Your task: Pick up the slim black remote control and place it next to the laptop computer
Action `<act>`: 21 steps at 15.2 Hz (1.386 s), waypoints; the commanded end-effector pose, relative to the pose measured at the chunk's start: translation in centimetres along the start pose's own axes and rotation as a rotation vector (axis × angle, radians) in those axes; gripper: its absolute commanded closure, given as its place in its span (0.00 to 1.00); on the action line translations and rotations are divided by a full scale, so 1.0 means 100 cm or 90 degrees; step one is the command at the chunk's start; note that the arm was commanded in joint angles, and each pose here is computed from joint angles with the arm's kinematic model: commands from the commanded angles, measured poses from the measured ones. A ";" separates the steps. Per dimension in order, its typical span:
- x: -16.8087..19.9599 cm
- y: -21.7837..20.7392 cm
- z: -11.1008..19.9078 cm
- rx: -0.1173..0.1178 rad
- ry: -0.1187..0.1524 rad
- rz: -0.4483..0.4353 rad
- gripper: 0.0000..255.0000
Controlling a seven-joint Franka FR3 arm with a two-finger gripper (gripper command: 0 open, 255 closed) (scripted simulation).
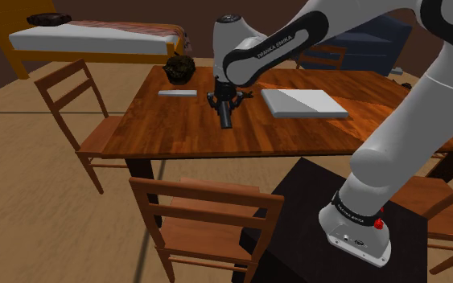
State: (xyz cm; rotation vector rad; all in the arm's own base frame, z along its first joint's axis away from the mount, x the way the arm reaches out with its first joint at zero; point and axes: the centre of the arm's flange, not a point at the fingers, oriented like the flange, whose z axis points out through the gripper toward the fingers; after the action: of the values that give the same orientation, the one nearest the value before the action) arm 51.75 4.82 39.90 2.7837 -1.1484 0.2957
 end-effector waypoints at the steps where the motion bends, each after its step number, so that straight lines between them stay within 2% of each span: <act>1: 0.002 0.000 -0.009 0.000 0.000 0.000 1.00; 2: 0.003 0.000 -0.013 0.000 0.000 0.000 1.00; 21: -0.005 0.251 -0.007 0.000 0.000 0.000 1.00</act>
State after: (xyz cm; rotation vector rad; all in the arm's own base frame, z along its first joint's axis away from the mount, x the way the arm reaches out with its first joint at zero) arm 34.88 -11.41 41.65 2.7815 -1.1508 0.2949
